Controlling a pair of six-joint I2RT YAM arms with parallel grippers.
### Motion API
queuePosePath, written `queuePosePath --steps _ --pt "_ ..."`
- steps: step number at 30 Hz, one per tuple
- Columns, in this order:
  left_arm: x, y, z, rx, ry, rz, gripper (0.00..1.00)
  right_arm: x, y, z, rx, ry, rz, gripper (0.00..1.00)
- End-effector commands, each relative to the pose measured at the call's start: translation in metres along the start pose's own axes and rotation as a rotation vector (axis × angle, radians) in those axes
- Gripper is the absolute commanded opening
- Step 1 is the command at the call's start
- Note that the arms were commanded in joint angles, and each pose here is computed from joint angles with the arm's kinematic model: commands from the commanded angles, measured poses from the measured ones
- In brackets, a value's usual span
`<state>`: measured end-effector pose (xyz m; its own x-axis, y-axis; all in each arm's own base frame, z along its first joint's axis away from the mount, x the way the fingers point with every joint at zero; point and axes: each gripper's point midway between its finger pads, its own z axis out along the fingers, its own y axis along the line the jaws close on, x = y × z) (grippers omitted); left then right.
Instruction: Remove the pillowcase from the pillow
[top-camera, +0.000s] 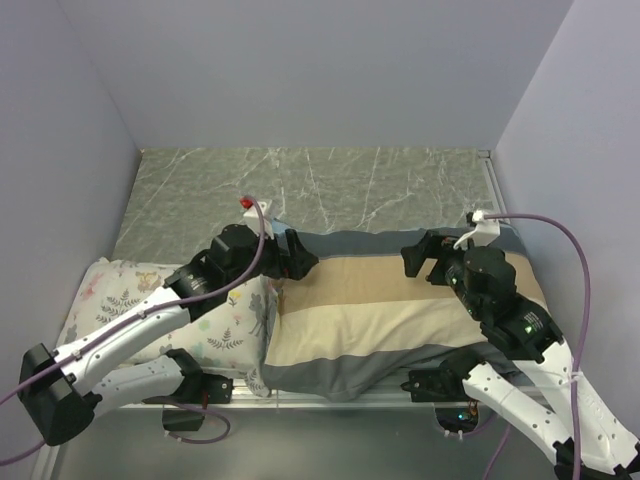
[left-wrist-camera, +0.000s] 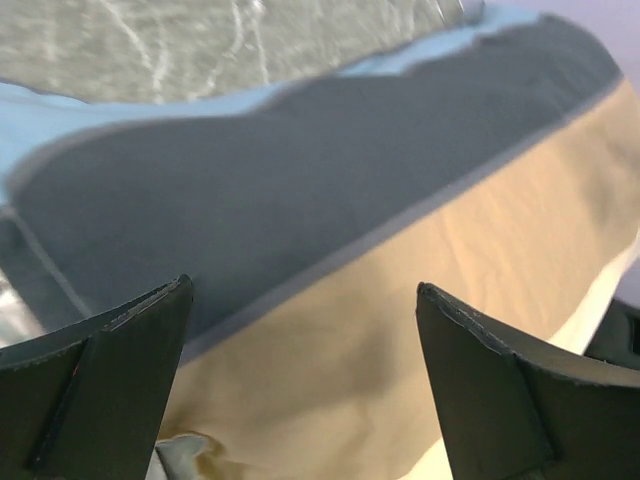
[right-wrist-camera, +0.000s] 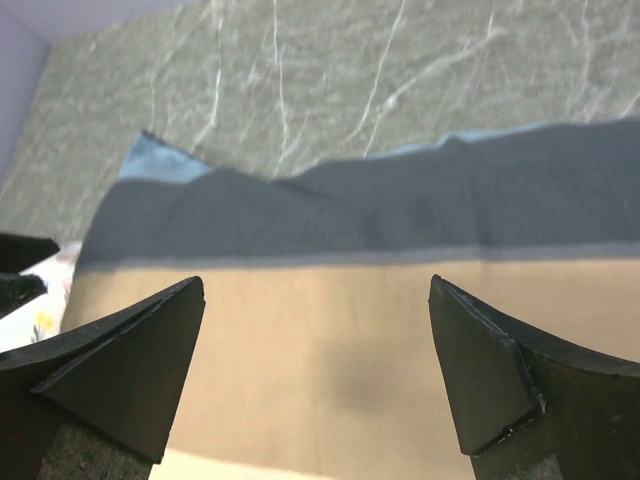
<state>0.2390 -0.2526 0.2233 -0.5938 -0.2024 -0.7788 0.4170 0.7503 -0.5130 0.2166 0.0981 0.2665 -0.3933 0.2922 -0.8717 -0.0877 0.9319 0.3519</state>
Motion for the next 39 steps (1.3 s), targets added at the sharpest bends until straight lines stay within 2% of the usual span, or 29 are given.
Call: queuePosePath --steps 1,6,8,9,11,12,14,15,18,22,26,28,31,32,33,35,36,38,39 --pt "0.004 -0.016 0.007 0.06 0.003 0.035 0.99 0.033 -0.004 -0.002 0.001 0.128 -0.03 1.0" --pt "0.024 -0.01 0.029 0.033 0.059 0.022 0.99 0.075 -0.004 0.02 0.061 0.255 -0.063 0.99" --pt "0.029 -0.007 0.033 0.019 0.078 0.003 0.96 0.084 0.001 0.032 0.08 0.289 -0.067 0.91" --pt "0.028 -0.001 0.034 -0.012 0.064 0.0 0.95 0.086 0.002 0.037 0.086 0.298 -0.067 0.91" --pt "0.027 0.005 0.032 -0.051 0.055 -0.019 0.91 0.084 0.008 0.047 0.085 0.288 -0.062 0.76" --pt "0.029 0.011 0.03 -0.081 0.056 -0.023 0.9 0.088 0.011 0.053 0.079 0.302 -0.066 0.64" --pt "0.026 0.012 0.026 -0.09 0.044 -0.028 0.88 0.08 0.021 0.06 0.055 0.28 -0.063 0.51" --pt "0.024 0.013 0.024 -0.095 0.038 -0.029 0.87 0.08 0.022 0.065 0.06 0.29 -0.067 0.39" --pt "0.015 0.019 0.023 -0.144 0.009 -0.02 0.85 0.064 0.032 0.08 0.041 0.279 -0.06 0.21" --pt "-0.001 0.035 0.026 -0.212 -0.021 -0.007 0.82 0.039 0.043 0.1 0.025 0.246 -0.041 0.1" --pt "-0.021 0.047 0.031 -0.183 -0.057 -0.06 0.8 0.018 0.049 0.122 0.016 0.235 -0.028 0.04" --pt "-0.025 0.048 0.033 -0.173 -0.062 -0.066 0.84 0.017 0.043 0.139 0.031 0.257 -0.011 0.0" --pt "-0.033 0.036 0.033 -0.116 -0.061 -0.046 0.95 0.002 0.052 0.146 0.014 0.268 -0.013 0.01" --pt "-0.032 0.033 0.031 -0.101 -0.059 -0.039 0.97 -0.005 0.054 0.144 0.014 0.244 -0.018 0.06" --pt "-0.033 0.028 0.03 -0.073 -0.06 -0.033 0.98 -0.013 0.056 0.137 0.009 0.215 -0.022 0.17" --pt "-0.033 0.023 0.022 -0.038 -0.068 -0.006 0.99 -0.019 0.047 0.128 0.051 0.189 -0.038 0.32" --pt "-0.03 0.014 0.02 0.006 -0.048 0.002 0.99 -0.027 0.046 0.118 0.045 0.165 -0.039 0.48" --pt "-0.026 0.006 0.014 0.053 -0.034 0.021 0.99 -0.03 0.04 0.1 0.051 0.15 -0.047 0.67" --pt "-0.022 0.004 0.013 0.068 -0.023 0.026 0.99 -0.029 0.036 0.094 0.054 0.146 -0.048 0.71"
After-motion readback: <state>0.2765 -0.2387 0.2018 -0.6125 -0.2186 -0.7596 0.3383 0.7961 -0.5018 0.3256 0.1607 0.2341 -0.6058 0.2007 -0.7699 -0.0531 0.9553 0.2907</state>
